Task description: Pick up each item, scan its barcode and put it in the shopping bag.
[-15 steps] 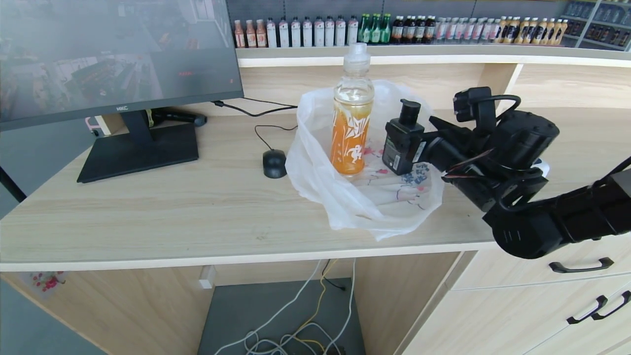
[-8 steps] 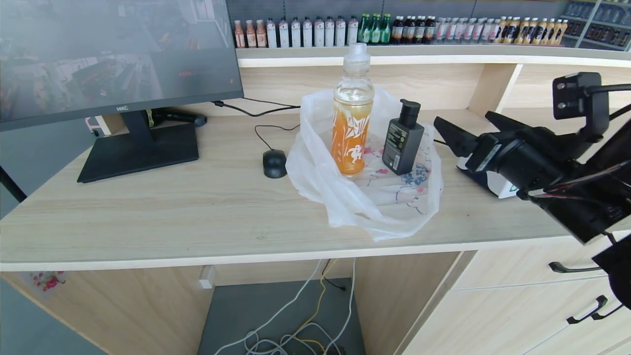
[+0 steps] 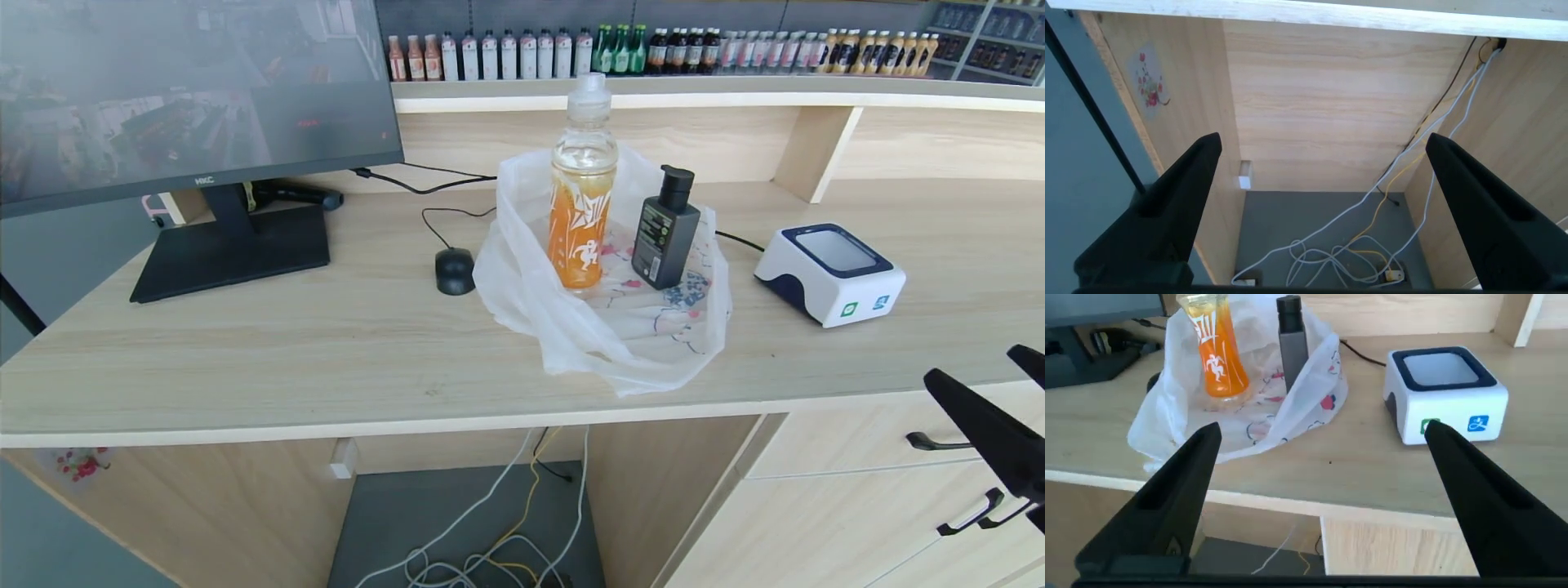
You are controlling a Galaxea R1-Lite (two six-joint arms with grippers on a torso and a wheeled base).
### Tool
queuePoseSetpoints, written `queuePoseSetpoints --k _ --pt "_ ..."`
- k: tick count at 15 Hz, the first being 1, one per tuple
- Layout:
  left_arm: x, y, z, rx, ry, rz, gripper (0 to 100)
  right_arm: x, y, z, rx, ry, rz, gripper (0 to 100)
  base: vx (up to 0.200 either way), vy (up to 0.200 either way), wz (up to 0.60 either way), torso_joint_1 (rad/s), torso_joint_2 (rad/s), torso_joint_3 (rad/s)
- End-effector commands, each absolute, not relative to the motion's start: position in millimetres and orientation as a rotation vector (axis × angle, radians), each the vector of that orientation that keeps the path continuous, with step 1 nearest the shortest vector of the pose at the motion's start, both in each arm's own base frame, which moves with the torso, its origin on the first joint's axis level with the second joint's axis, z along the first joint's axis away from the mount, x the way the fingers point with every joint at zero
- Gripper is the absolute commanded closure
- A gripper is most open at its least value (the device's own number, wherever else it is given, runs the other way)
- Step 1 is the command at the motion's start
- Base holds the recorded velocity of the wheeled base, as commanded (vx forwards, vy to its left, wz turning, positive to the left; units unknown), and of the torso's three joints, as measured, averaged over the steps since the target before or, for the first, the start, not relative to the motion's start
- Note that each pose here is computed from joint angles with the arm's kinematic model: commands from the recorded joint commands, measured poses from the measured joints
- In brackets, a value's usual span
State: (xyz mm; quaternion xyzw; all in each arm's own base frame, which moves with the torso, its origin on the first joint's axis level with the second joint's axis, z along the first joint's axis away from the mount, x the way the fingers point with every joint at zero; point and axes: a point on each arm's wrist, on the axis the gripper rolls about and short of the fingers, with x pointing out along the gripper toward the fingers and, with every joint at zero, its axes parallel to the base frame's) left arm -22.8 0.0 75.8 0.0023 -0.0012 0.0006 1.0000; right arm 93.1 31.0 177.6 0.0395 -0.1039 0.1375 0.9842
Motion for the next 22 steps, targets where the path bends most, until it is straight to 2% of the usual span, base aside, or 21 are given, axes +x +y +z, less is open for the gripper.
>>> queuePoseSetpoints --k 1,6,9,13,15,17,18,20,22 --pt "-22.8 0.0 75.8 0.005 -0.003 0.002 0 47.1 13.8 160.6 0.112 -0.218 0.236 0 0.000 0.000 0.00 0.000 0.00 0.000" --pt "-22.8 0.0 75.8 0.002 -0.003 0.002 0 -20.9 -9.0 93.0 0.047 -0.074 0.259 0 0.000 0.000 0.00 0.000 0.00 0.000" --pt "-22.8 0.0 75.8 0.005 -0.003 0.002 0 -21.9 -9.2 77.7 -0.007 -0.004 0.259 0 0.000 0.000 0.00 0.000 0.00 0.000" --pt "-22.8 0.0 75.8 0.006 -0.003 0.002 0 -14.8 -6.5 78.4 -0.045 0.079 0.253 0 0.000 0.000 0.00 0.000 0.00 0.000" --pt "-22.8 0.0 75.8 0.005 -0.003 0.002 0 -10.7 -3.9 79.2 -0.056 0.140 0.159 0 0.000 0.000 0.00 0.000 0.00 0.000" --pt "-22.8 0.0 75.8 0.003 -0.003 0.002 0 -1.2 -1.4 80.0 -0.017 0.274 -0.123 0 0.000 0.000 0.00 0.000 0.00 0.000" --pt "-22.8 0.0 75.8 0.003 -0.003 0.002 0 -2.1 -1.2 80.0 -0.006 0.263 -0.163 0 0.000 0.000 0.00 0.000 0.00 0.000" --pt "-22.8 0.0 75.8 0.002 -0.003 0.002 0 -12.4 -0.7 79.1 -0.011 0.133 -0.123 0 0.000 0.000 0.00 0.000 0.00 0.000" --pt "-22.8 0.0 75.8 0.002 -0.003 0.002 0 -18.4 -2.2 77.4 -0.005 0.058 0.005 0 0.000 0.000 0.00 0.000 0.00 0.000"
